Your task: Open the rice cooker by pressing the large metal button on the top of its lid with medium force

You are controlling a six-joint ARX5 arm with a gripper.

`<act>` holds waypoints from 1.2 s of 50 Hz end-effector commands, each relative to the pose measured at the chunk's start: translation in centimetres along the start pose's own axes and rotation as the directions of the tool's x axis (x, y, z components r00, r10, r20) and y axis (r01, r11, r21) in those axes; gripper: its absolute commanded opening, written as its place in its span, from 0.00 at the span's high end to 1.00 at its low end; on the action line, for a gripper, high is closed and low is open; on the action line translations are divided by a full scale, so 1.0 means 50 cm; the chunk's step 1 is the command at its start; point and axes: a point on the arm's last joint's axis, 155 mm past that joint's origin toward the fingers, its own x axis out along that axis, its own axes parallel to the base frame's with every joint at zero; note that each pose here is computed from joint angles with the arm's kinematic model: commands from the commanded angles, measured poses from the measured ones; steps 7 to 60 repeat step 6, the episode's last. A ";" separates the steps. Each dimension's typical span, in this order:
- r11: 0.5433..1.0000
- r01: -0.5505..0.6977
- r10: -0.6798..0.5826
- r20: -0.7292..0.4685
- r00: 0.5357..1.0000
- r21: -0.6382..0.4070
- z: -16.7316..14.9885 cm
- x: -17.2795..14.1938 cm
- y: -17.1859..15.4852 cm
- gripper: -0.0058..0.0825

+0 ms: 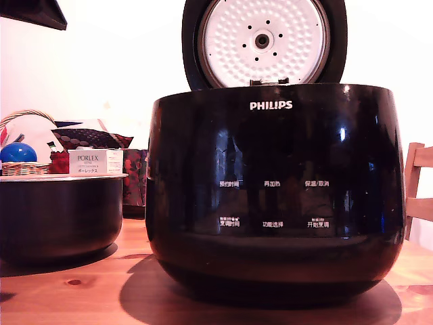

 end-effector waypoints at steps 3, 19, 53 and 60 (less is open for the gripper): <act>1.000 0.002 -0.002 -0.009 1.000 0.007 -0.016 -0.002 -0.001 0.96; 1.000 0.002 -0.002 -0.009 1.000 0.007 -0.016 -0.002 -0.001 0.96; 1.000 0.002 -0.002 -0.009 1.000 0.007 -0.016 -0.002 -0.001 0.96; 1.000 0.002 -0.002 -0.009 1.000 0.007 -0.016 -0.002 -0.001 0.96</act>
